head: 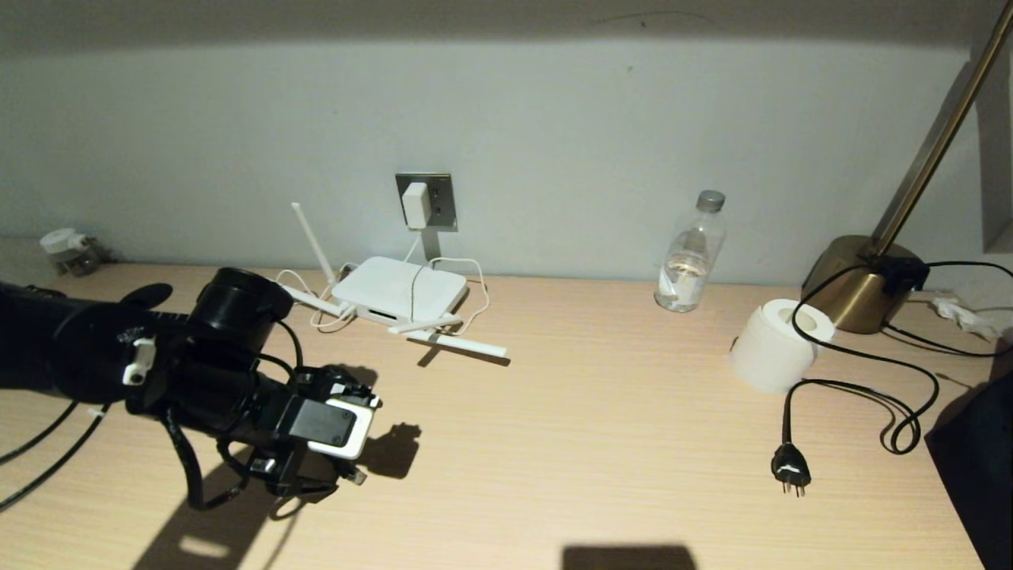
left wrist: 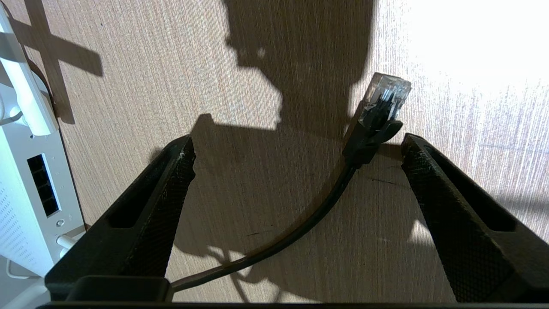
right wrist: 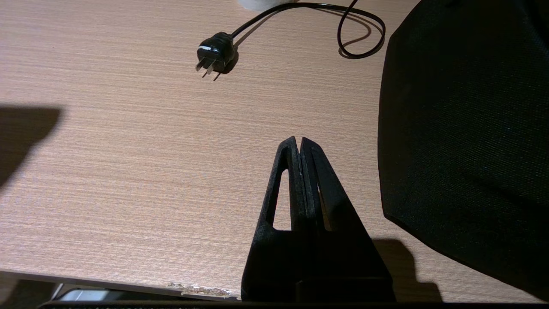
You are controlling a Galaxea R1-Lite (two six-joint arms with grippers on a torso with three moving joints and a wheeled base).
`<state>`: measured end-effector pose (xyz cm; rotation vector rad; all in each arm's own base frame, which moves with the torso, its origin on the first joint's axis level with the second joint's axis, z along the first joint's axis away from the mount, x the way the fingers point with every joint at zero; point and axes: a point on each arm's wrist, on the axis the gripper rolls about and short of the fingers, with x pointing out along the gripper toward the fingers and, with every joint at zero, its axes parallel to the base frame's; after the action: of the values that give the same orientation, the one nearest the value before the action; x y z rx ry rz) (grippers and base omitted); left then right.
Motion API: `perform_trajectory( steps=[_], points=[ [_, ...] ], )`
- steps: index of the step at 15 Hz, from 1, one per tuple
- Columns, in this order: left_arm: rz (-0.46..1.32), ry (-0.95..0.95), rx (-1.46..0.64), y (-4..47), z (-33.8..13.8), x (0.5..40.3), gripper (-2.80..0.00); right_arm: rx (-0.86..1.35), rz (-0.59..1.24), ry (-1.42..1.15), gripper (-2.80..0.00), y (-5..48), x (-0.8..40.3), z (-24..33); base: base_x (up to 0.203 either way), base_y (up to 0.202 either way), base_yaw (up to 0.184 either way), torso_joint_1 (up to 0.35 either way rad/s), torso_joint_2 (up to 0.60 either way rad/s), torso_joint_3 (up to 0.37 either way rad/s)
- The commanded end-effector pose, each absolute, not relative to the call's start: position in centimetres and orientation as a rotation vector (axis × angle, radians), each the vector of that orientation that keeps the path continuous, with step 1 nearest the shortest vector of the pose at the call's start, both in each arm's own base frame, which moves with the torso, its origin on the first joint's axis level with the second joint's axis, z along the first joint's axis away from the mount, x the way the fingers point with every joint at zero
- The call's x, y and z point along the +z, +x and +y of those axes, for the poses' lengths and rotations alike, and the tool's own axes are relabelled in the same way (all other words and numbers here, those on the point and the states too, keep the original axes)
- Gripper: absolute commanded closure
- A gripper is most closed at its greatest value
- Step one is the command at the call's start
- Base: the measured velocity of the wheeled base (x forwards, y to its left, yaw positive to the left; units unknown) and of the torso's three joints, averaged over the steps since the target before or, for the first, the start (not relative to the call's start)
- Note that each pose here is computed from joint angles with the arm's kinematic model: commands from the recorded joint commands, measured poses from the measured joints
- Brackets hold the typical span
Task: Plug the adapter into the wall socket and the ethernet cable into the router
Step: Pick up cable
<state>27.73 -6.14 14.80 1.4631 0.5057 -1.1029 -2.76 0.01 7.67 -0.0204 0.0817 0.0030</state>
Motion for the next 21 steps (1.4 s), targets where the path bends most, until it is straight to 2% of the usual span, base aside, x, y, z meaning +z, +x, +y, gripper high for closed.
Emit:
perform_trajectory(
  steps=[1,7,8,21],
  points=[
    [0.508,1.47,-1.11,27.71,-6.14,14.72,-2.8,0.004,0.082,-0.021,0.0,-2.77,7.68,0.01,0.0,0.0,0.0,0.0,0.0,0.0],
    [0.512,1.472,-1.111,27.67,-6.13,14.68,-2.8,0.004,0.083,-0.021,0.0,-2.76,7.65,0.01,0.0,0.0,0.0,0.0,0.0,0.0],
    [0.512,1.472,-1.111,27.68,-6.13,14.67,0.0,0.004,0.083,-0.021,0.0,-2.76,7.65,0.01,0.0,0.0,0.0,0.0,0.0,0.0],
    [0.528,1.475,-1.114,27.52,-6.09,14.7,0.0,0.004,0.083,-0.021,0.0,-2.76,7.65,0.01,0.0,0.0,0.0,0.0,0.0,0.0]
  ],
)
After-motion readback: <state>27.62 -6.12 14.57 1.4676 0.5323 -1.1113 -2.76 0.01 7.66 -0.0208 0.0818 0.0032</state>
